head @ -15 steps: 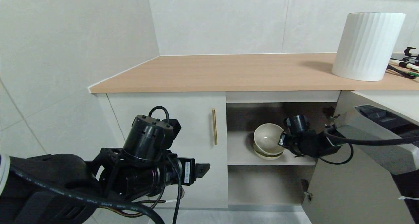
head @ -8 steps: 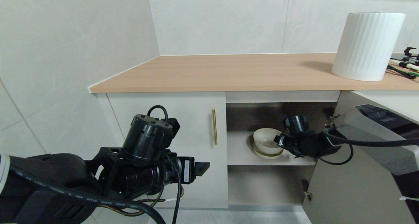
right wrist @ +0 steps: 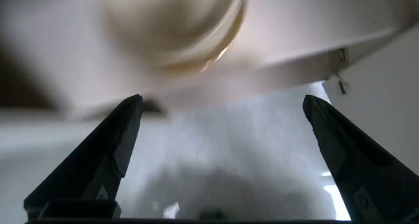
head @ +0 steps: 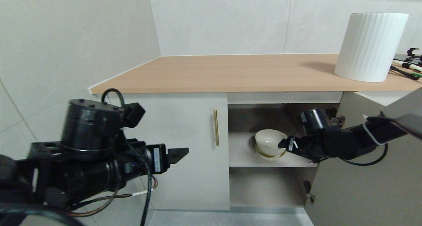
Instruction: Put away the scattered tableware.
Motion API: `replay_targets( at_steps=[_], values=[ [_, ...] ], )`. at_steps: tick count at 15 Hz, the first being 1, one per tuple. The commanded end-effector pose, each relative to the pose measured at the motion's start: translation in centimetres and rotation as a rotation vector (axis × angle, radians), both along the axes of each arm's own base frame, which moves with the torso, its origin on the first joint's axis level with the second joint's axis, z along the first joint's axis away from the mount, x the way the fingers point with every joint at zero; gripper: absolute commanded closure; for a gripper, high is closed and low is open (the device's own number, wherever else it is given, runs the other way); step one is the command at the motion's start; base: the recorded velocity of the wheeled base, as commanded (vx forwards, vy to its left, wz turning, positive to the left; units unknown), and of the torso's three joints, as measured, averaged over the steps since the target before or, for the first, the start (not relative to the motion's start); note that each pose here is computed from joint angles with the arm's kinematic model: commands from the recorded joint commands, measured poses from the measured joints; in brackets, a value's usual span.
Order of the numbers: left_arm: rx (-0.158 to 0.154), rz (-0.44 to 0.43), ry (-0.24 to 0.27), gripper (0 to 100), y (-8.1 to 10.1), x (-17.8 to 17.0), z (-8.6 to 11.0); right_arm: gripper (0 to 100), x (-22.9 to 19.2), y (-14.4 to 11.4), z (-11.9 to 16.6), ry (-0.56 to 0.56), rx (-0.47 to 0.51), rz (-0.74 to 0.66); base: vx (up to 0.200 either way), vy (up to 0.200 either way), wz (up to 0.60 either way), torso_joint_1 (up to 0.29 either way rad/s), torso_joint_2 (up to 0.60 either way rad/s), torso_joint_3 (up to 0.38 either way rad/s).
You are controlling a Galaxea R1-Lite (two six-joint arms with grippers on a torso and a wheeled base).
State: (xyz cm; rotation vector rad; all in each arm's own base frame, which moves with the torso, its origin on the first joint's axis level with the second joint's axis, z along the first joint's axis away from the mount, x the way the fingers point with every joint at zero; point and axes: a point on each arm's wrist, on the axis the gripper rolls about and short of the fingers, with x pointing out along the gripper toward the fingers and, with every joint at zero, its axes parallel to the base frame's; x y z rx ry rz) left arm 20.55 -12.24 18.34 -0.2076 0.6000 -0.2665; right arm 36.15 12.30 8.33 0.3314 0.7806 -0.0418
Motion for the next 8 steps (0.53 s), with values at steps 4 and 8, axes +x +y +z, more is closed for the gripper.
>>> replay_targets(
  at_steps=[4,8],
  values=[
    [-0.084,-0.049,-0.064,0,4.0,-5.9,2.7,0,-12.8,-1.3,8.4,-0.064,-0.003,0.238,0.0,0.0,0.0,0.0,0.0,0.0],
    [-0.07,-0.036,-0.04,0,4.5,-6.3,1.8,0,-16.4,-2.1,7.2,0.004,-0.052,0.31,0.0,0.0,0.0,0.0,0.0,0.0]
  ],
)
